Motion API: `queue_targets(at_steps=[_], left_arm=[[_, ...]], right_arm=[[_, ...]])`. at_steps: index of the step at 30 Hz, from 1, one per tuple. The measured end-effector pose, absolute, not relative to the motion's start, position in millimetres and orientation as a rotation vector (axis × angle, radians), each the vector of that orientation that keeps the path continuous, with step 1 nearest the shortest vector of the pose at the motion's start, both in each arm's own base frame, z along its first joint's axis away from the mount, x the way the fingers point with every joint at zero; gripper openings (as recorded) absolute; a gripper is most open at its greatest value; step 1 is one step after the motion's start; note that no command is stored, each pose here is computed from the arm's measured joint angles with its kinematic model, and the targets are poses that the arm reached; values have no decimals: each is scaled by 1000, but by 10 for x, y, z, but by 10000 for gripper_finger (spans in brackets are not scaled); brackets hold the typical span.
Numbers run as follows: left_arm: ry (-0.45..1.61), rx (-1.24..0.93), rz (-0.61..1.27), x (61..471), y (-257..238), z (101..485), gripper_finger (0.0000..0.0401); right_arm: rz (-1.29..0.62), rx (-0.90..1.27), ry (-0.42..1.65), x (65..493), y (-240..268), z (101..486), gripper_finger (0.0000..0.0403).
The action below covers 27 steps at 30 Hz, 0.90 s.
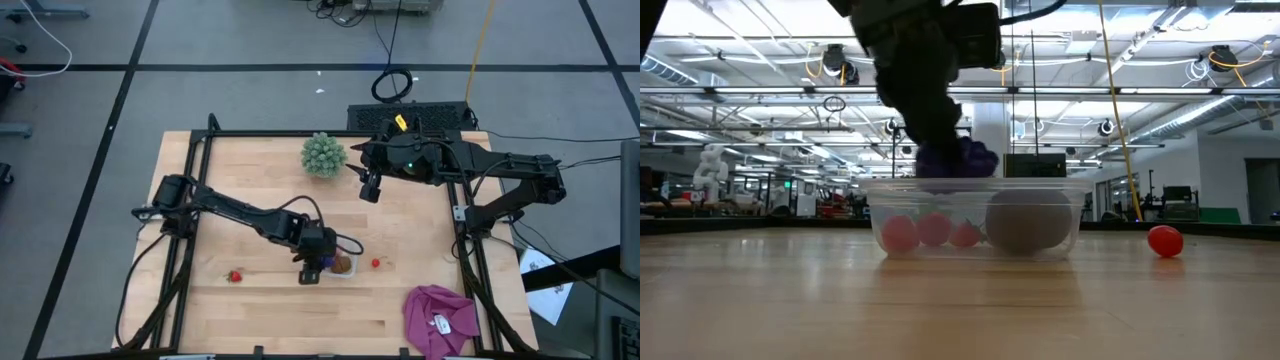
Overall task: Pick and placing Produce into tupperware
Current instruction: Put the violet grapes into the bin
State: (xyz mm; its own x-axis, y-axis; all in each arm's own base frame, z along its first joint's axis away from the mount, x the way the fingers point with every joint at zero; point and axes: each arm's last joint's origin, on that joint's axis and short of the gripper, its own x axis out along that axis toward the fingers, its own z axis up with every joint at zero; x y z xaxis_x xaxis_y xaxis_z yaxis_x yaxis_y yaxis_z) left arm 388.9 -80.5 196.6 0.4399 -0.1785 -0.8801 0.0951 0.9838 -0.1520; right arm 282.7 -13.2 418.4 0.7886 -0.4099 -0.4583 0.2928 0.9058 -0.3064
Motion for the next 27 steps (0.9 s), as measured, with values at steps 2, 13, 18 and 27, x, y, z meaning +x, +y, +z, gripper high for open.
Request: queue_targets(at_steps=[2, 13, 18, 27], left_arm=[[1090, -86, -169, 3908, -793, 1961, 228], [1122, -93, -149, 3982, -732, 1771, 228], [1119, -89, -145, 3986, -741, 1761, 228], [1115, -82, -144, 3990, -736, 1762, 235]], right_arm=[[-382, -225, 542, 2827, -132, 4185, 189], [-383, -221, 542, 2827, -132, 4185, 189], [-383, -221, 541, 2827, -132, 4185, 189], [-382, -221, 542, 2827, -131, 4185, 189]])
